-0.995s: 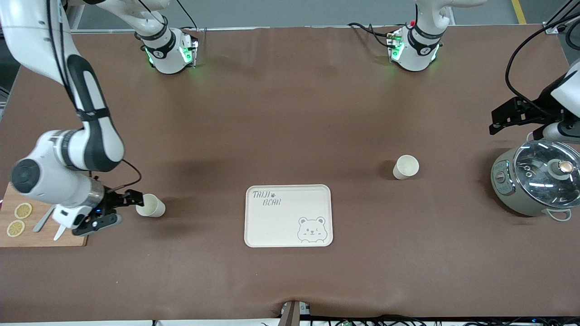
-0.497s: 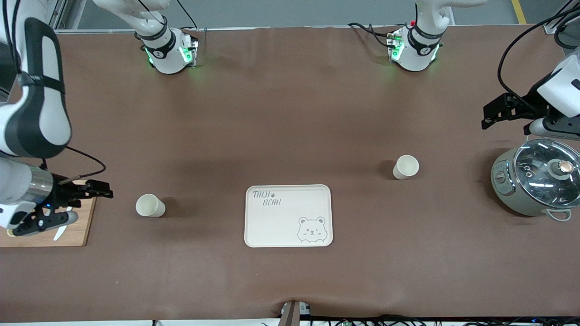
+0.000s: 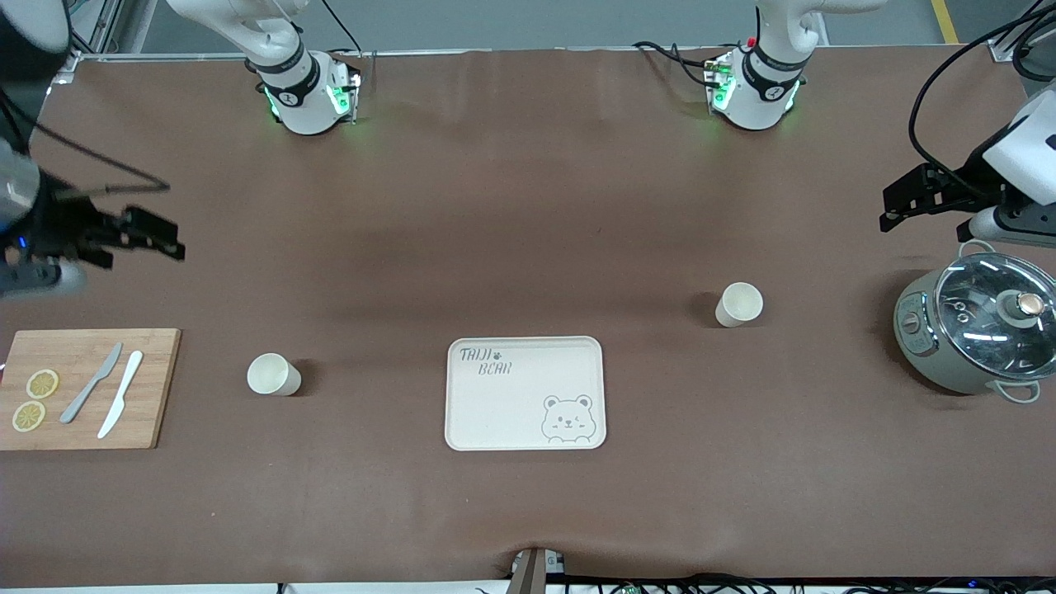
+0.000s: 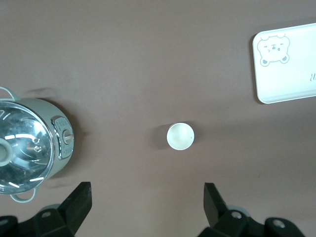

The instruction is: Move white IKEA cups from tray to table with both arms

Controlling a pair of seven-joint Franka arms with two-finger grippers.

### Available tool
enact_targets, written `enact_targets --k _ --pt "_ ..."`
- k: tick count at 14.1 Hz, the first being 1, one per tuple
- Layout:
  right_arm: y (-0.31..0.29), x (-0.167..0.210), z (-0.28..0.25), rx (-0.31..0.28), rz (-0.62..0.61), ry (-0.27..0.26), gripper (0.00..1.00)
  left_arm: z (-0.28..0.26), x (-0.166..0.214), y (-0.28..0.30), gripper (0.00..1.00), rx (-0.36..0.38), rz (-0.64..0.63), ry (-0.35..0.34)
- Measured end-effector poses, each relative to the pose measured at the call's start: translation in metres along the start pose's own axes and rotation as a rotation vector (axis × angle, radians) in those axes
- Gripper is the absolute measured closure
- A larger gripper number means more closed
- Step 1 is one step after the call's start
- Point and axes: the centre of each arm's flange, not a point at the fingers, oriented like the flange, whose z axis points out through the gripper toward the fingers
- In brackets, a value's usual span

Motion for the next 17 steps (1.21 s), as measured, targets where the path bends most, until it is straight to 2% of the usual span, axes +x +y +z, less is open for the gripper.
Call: enact_targets --k 2,5,12,17 --pt "0.0 -0.029 -0.014 -0.006 0.019 0.022 0.0 -0.001 -0.001 0.0 0.0 0.0 0.01 0.002" --pt "0.01 -0.05 -0.002 -0.007 0.04 0.055 0.0 -0.001 -0.001 -0.001 0.0 0.0 0.012 0.002" --pt "0.04 -0.061 0.015 -0.013 0.09 0.061 0.0 -0.001 -0.001 -0.002 0.0 0.001 0.012 0.001" --pt "0.048 -0.061 0.001 -0.067 0.096 0.097 0.0 0.001 -0.001 -0.002 0.0 0.001 0.012 -0.002"
